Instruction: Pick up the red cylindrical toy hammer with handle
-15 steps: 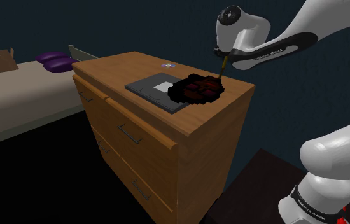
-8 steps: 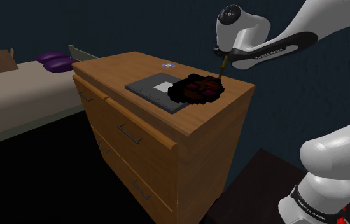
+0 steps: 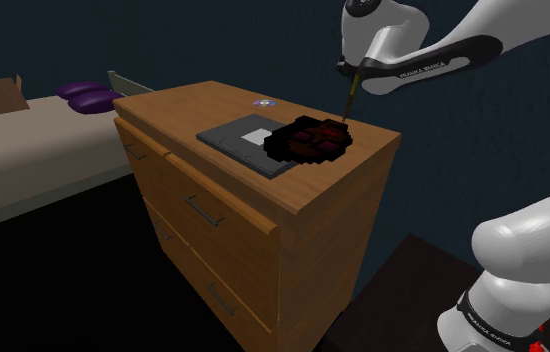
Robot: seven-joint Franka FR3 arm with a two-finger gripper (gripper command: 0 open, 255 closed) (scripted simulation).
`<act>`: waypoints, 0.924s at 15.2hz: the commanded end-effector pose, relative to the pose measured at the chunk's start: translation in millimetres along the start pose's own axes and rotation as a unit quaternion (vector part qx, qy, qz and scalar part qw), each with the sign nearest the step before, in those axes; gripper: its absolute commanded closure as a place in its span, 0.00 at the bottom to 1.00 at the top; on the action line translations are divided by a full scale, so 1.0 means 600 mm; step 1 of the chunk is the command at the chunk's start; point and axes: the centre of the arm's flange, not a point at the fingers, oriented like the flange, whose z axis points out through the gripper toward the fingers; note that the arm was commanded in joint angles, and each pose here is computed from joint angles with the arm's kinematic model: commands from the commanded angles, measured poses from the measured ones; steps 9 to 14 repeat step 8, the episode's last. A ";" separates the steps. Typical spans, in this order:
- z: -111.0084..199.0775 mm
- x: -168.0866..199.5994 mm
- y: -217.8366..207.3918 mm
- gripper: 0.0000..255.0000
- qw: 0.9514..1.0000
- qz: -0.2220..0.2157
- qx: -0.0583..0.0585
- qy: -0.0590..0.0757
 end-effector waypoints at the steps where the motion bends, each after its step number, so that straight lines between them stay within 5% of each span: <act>1: -0.014 0.017 0.001 1.00 1.000 0.000 0.000 0.000; 14: -0.041 0.053 -0.003 1.00 1.000 0.000 0.000 0.000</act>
